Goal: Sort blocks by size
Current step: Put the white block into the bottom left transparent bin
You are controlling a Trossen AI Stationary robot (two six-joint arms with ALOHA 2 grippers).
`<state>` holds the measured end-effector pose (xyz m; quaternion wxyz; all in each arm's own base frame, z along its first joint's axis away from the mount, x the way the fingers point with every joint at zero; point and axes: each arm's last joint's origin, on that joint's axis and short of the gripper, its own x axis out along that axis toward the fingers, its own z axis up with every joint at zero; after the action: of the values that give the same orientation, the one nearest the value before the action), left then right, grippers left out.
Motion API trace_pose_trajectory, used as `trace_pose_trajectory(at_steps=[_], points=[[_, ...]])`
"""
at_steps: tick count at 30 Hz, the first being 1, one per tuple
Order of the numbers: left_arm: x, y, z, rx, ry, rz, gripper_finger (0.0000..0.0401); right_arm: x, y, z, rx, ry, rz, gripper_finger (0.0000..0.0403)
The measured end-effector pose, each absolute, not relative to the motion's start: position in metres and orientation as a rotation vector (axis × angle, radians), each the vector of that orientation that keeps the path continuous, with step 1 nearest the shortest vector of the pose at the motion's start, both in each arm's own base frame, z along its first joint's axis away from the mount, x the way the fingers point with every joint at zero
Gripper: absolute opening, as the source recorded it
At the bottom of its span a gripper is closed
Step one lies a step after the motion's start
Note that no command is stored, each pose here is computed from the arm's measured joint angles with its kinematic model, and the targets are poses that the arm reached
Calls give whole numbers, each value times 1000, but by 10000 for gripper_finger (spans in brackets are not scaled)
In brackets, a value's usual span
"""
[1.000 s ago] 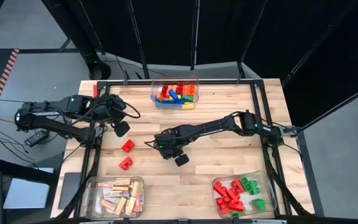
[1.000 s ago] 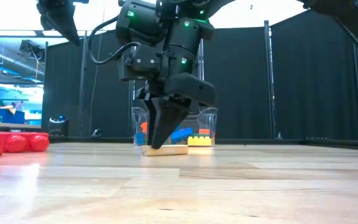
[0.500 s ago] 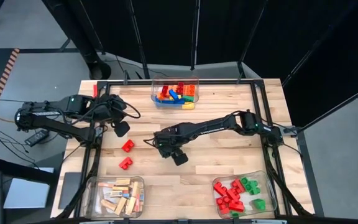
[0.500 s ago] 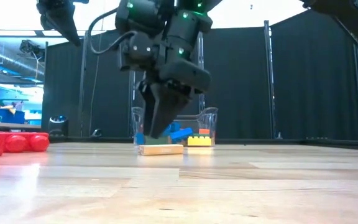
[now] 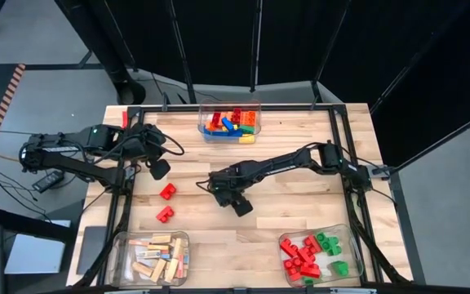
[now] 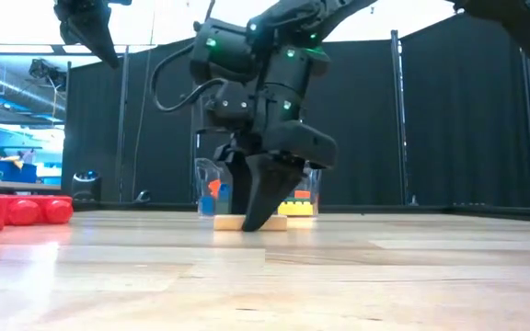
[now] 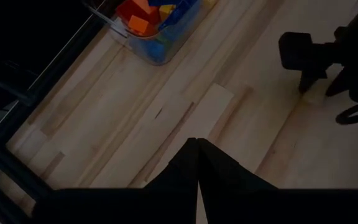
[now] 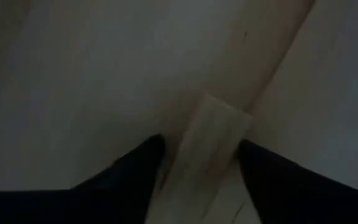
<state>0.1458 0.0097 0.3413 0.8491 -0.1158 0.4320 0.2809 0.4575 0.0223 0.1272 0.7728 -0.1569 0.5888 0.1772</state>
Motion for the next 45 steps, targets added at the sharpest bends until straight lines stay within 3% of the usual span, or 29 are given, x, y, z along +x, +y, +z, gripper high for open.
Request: trace_pose_trajectory(at_steps=[5, 10, 14, 21, 26, 37, 41, 45], points=[[146, 10, 341, -244, 910, 592, 13, 456, 27, 125, -365, 1293, 354, 112], [146, 10, 341, -244, 911, 592, 13, 460, 33, 127, -319, 1275, 271, 115], [145, 10, 341, -242, 914, 593, 13, 471, 45, 151, -308, 1208, 253, 115], [145, 10, 341, -226, 915, 594, 13, 513, 85, 261, -217, 601, 302, 115], [145, 10, 341, -220, 919, 595, 13, 521, 110, 285, -269, 320, 382, 115], [146, 10, 341, -238, 910, 600, 13, 552, 129, 226, 75, 161, 720, 115], [145, 9, 340, -250, 925, 582, 13, 558, 131, 207, 221, 188, 738, 115], [145, 9, 340, -252, 937, 570, 13, 559, 129, 206, 235, 200, 691, 115]])
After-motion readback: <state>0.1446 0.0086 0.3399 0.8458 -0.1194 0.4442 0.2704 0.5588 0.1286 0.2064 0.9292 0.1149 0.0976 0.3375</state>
